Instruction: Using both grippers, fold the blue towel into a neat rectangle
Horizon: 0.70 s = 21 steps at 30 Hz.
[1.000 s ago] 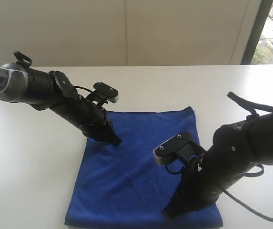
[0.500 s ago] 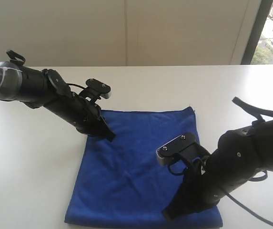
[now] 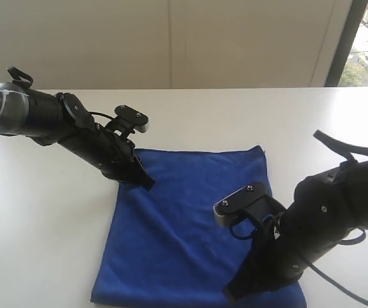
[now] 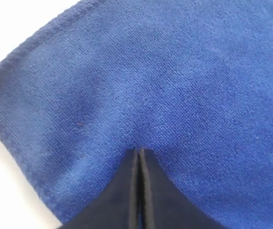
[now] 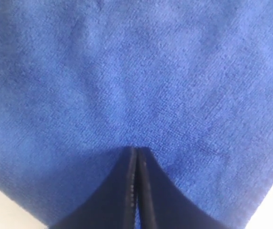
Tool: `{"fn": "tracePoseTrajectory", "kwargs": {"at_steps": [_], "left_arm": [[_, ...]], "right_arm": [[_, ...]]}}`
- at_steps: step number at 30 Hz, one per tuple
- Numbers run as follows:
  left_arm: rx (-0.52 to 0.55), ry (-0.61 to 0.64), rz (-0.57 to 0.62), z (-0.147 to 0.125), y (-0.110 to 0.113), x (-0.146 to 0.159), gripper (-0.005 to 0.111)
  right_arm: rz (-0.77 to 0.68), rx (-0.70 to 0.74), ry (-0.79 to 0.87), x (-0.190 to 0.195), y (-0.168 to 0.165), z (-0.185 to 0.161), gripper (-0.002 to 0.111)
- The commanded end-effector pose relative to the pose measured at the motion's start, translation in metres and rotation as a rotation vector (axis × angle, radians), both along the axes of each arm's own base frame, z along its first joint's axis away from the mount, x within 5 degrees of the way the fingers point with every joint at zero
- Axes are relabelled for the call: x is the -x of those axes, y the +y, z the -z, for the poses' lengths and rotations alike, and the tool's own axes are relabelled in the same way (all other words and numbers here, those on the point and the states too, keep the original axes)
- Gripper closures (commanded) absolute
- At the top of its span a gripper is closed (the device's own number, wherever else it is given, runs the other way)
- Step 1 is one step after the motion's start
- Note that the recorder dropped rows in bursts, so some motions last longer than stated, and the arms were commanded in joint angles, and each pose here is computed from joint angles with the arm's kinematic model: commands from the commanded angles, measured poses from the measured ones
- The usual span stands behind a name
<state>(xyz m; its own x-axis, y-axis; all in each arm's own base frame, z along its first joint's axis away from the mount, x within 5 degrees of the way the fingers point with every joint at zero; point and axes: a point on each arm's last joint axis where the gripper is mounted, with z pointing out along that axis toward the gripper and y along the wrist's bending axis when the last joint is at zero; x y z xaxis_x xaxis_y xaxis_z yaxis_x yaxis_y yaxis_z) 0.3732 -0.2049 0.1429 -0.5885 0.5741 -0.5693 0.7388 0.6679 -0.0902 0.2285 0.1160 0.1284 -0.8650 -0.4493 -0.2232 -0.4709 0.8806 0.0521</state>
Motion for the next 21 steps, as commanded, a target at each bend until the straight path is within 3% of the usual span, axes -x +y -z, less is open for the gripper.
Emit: {"fn": "tracePoseTrajectory", "kwargs": {"at_steps": [1, 5, 8, 11, 15, 18, 21], "left_arm": [[0.024, -0.032, 0.007, -0.023, 0.002, 0.004, 0.107], [0.063, -0.127, 0.031, -0.071, 0.005, 0.013, 0.107], [0.092, -0.088, 0.128, -0.107, 0.008, 0.037, 0.107], [0.046, 0.044, 0.231, -0.1, 0.015, 0.066, 0.107], [0.016, 0.119, 0.238, -0.079, 0.03, 0.099, 0.107], [0.021, 0.108, 0.41, -0.074, 0.036, 0.138, 0.107], [0.059, 0.107, 0.639, -0.088, 0.033, 0.166, 0.107]], "right_arm": [[-0.04, 0.104, 0.148, 0.017, -0.01, 0.013, 0.108], [-0.038, 0.081, 0.103, 0.015, -0.009, 0.001, 0.108], [-0.039, 0.017, -0.035, 0.01, -0.007, -0.041, 0.108], [-0.038, -0.036, -0.221, 0.004, -0.007, -0.082, 0.108], [-0.035, 0.061, -0.211, 0.004, -0.015, -0.082, 0.108], [-0.043, 0.05, -0.233, 0.005, -0.015, -0.085, 0.108], [-0.108, 0.043, -0.257, 0.004, -0.013, -0.092, 0.108]]}}
